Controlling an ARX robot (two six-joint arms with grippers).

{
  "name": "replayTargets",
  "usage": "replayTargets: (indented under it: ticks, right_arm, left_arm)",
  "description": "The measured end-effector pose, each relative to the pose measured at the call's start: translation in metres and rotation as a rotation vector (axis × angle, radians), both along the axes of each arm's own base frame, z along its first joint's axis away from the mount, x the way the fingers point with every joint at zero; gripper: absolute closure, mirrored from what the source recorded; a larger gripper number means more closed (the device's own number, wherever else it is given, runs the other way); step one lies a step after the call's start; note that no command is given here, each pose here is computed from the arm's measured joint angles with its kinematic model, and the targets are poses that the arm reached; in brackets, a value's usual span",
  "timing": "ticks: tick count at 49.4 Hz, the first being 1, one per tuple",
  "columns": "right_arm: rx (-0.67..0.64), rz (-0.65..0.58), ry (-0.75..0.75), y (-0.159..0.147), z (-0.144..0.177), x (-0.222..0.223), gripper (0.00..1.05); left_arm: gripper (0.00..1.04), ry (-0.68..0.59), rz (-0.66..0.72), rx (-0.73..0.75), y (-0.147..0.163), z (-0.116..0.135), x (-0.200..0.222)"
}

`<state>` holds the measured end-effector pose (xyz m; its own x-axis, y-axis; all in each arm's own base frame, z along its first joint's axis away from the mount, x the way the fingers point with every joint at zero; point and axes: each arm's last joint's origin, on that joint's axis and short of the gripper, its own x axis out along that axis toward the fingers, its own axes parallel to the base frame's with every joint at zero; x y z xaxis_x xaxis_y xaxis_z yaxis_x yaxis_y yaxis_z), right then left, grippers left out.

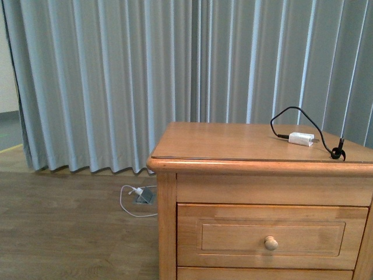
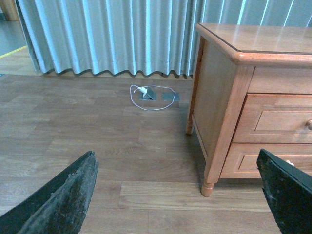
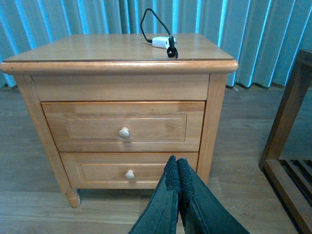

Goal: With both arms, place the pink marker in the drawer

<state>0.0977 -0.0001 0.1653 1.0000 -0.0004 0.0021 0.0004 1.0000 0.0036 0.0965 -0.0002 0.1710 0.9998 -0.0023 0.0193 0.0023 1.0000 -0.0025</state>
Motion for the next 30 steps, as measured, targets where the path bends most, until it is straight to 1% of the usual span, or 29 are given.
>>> replayTargets:
  ticks: [11,16,19,30]
  right_arm:
    - [-0.001,0.0,-0.001,0.0,0.0001,-0.0001,1.02]
    - [-0.002,0.0,-0.001,0.0,0.0001,-0.0001,0.85]
    - [-0.002,0.0,-0.001,0.0,0.0001,-0.0001,0.69]
    - [-0.001,0.0,-0.001,0.0,0.0001,-0.0001,0.3]
  left_arm:
    - [0.06,0.0,0.0,0.0,0.0,0.0,0.0]
    - [0.06,0.0,0.0,0.0,0.0,0.0,0.0]
    - [0.06,0.0,0.0,0.0,0.0,0.0,0.0]
    - [0.06,0.0,0.0,0.0,0.0,0.0,0.0]
